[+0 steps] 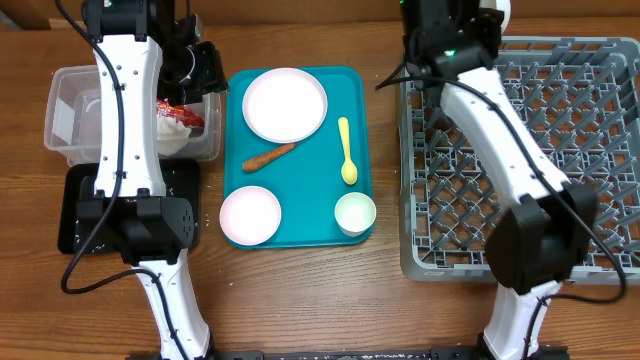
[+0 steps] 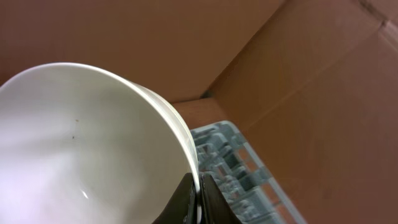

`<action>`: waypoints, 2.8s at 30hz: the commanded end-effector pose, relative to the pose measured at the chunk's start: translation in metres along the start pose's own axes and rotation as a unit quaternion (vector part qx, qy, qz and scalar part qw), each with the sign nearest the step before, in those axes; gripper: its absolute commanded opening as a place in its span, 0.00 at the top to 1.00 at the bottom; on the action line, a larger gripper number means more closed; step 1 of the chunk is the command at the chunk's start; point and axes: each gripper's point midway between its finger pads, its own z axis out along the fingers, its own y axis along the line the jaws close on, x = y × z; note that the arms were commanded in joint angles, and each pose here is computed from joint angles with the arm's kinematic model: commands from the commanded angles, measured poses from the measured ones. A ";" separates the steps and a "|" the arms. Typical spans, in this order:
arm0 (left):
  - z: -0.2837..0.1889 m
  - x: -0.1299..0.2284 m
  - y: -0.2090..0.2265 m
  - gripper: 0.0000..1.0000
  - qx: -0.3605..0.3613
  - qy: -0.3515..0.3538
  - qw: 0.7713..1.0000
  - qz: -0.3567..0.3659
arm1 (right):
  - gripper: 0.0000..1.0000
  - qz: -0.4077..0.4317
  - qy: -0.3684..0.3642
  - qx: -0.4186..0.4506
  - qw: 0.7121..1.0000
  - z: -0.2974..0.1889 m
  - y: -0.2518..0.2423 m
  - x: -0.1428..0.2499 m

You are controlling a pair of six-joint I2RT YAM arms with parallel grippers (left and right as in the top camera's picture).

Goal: Sort waste into correct bins and load items into the dishwasher
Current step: 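Carry the white bowl with right gripper into the dish rack's back corner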

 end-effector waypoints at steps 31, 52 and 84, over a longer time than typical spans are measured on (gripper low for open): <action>-0.009 -0.007 0.002 0.45 -0.012 -0.025 0.999 0.018 | 0.96 -0.170 0.011 0.012 0.985 0.032 0.074 0.049; -0.010 -0.010 0.001 0.44 -0.012 -0.031 0.999 0.019 | 0.96 -0.176 0.035 0.024 0.983 0.042 0.068 0.065; -0.010 -0.010 0.001 0.44 -0.012 -0.032 0.999 0.021 | 0.96 -0.232 0.017 0.042 0.972 -0.004 0.078 0.070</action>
